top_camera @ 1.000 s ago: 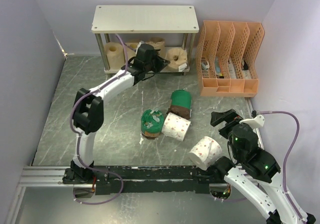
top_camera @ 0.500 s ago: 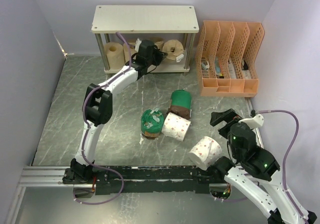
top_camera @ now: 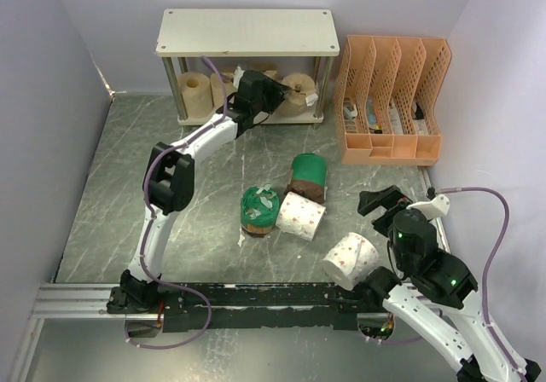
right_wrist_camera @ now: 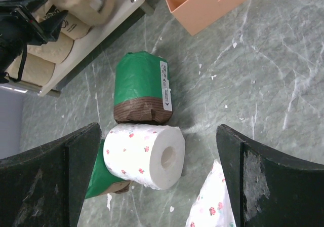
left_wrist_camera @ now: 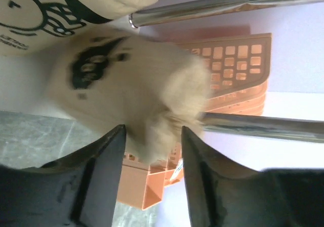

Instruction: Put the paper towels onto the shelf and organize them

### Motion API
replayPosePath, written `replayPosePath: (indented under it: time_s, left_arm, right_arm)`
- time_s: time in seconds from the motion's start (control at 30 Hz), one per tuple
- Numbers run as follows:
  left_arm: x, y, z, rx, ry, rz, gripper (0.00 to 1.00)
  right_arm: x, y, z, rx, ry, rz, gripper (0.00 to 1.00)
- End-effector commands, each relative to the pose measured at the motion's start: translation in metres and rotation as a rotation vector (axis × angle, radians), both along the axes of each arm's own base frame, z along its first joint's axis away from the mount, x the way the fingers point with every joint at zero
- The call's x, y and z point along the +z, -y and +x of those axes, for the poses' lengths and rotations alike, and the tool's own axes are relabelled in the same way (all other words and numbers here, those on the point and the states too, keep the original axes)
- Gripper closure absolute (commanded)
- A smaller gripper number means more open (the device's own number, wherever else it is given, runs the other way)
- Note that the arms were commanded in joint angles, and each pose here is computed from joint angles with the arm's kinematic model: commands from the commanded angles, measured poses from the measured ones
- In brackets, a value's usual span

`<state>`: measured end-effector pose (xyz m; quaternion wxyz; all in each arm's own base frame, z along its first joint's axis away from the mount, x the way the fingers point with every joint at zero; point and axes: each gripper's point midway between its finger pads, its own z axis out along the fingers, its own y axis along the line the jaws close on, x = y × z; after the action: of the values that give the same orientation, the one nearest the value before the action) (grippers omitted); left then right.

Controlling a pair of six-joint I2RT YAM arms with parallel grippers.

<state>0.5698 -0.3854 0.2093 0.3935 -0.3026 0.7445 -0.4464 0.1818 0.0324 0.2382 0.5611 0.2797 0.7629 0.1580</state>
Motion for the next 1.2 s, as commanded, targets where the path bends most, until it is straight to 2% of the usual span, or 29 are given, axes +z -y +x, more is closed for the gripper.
replayPosePath:
  time_s: [0.0, 0.03, 0.2, 0.33, 0.5, 0.63, 0.73, 0.8, 0.83, 0.93, 1.07, 1.17]
  left_arm:
    - [0.050, 0.015, -0.007, -0.052, 0.104, -0.061, 0.12]
    - [0.053, 0.014, -0.011, -0.063, 0.102, -0.054, 0.00]
    - [0.075, 0.000, -0.049, -0.126, 0.108, 0.006, 0.02]
    - [0.074, -0.023, -0.101, -0.244, 0.099, 0.161, 0.02]
    - [0.076, -0.091, -0.188, -0.398, 0.236, 0.505, 0.02]
    - [0.101, -0.170, -0.240, -0.431, 0.427, 0.912, 0.02]
    - [0.101, -0.232, -0.269, -0.444, 0.406, 1.224, 0.02]
    - [0.086, -0.268, -0.292, -0.475, 0.321, 1.358, 0.00]
    - [0.077, -0.281, -0.305, -0.508, 0.285, 1.381, 0.04]
    - [0.065, -0.308, -0.334, -0.531, 0.255, 1.332, 0.12]
    - [0.070, -0.326, -0.348, -0.456, 0.217, 1.217, 0.19]
    - [0.073, -0.322, -0.352, -0.454, 0.241, 1.104, 0.22]
  right_arm:
    - [0.008, -0.001, 0.000, 0.009, 0.032, 0.010, 0.03]
    - [0.008, -0.002, 0.001, 0.014, 0.032, 0.005, 0.02]
    - [0.007, -0.010, 0.006, 0.053, 0.018, -0.029, 0.02]
    - [0.012, -0.030, 0.010, 0.169, 0.023, -0.077, 0.02]
    - [0.015, -0.094, 0.013, 0.539, -0.011, -0.180, 0.03]
    - [-0.012, -0.140, 0.022, 0.794, -0.129, -0.297, 0.06]
    - [-0.021, -0.161, 0.033, 0.894, -0.127, -0.408, 0.07]
    - [-0.016, -0.181, 0.032, 0.970, -0.086, -0.475, 0.06]
    - [-0.018, -0.195, 0.031, 1.010, -0.079, -0.524, 0.06]
    - [-0.027, -0.238, 0.019, 1.086, -0.068, -0.737, 0.06]
    - [-0.052, -0.274, 0.012, 1.101, -0.122, -0.984, 0.06]
    - [-0.058, -0.281, 0.012, 1.076, -0.128, -1.068, 0.07]
